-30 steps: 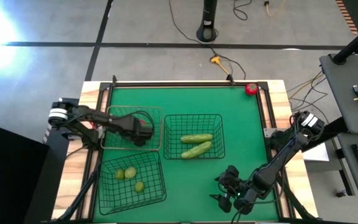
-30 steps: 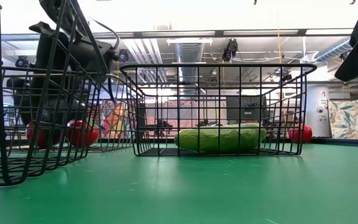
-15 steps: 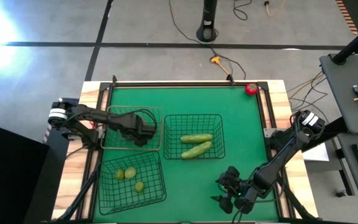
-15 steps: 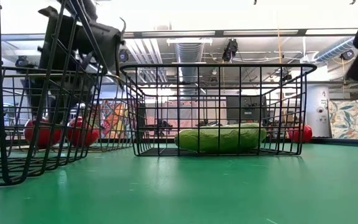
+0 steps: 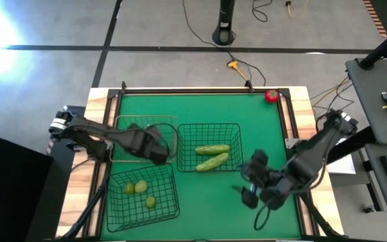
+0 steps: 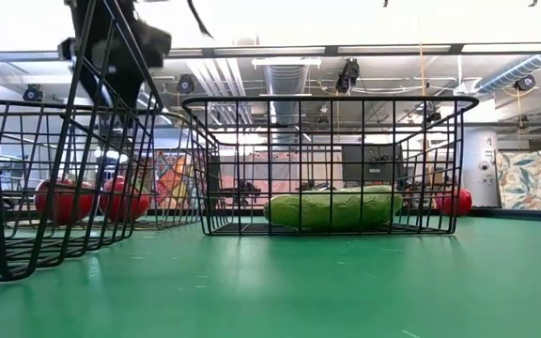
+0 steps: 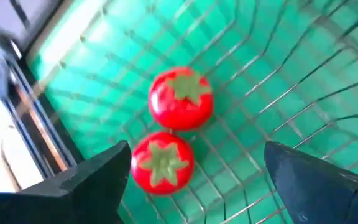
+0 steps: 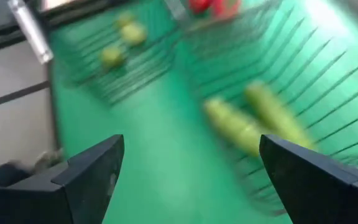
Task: Sort produce into baskets
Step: Put the tomato into the gold wire basket
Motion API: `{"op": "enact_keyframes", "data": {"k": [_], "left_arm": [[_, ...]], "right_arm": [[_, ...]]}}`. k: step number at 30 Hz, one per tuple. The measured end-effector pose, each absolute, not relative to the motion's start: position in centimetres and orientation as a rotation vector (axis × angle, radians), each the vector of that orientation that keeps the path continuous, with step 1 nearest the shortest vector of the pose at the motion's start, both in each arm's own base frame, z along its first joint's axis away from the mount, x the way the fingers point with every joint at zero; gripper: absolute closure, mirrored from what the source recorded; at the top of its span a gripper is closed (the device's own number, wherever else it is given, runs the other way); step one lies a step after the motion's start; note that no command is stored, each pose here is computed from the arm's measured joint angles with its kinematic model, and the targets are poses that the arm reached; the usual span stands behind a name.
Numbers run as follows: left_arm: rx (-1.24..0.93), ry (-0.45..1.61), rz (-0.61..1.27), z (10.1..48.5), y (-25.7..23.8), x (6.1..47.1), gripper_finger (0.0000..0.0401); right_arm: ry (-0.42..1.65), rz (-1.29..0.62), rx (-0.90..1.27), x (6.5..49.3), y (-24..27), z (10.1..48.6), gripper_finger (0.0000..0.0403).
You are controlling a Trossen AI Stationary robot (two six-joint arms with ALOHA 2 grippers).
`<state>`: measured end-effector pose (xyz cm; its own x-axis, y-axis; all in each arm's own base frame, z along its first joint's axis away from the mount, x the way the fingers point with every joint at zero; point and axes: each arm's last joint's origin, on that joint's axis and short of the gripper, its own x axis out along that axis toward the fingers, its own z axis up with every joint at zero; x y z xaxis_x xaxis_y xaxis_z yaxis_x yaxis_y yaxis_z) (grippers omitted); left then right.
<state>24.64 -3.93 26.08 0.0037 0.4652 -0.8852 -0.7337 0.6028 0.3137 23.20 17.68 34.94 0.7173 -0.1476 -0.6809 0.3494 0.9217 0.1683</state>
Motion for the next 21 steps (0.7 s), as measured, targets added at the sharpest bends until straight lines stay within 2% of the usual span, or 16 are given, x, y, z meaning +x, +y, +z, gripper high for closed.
{"op": "enact_keyframes", "data": {"k": [4, 8, 14, 21], "left_arm": [[-0.157, 1.180, 0.933, 27.3, -5.5, 24.5, 0.0053], [-0.123, 1.126, 0.941, 27.9, -6.9, 23.9, 0.0053], [-0.050, 1.021, 1.005, 28.8, -8.1, 22.2, 0.0053], [-0.020, 0.963, 0.962, 29.5, -8.5, 21.0, 0.0053]], "right_arm": [[0.683, -0.392, 0.206, 23.1, 15.4, 37.8, 0.0037], [0.730, -0.526, 0.238, 23.2, 12.8, 38.7, 0.0037], [1.000, -0.745, 0.197, 23.3, 6.8, 37.7, 0.0037], [1.128, -0.983, 0.371, 23.6, -4.1, 36.5, 0.0037]]}}
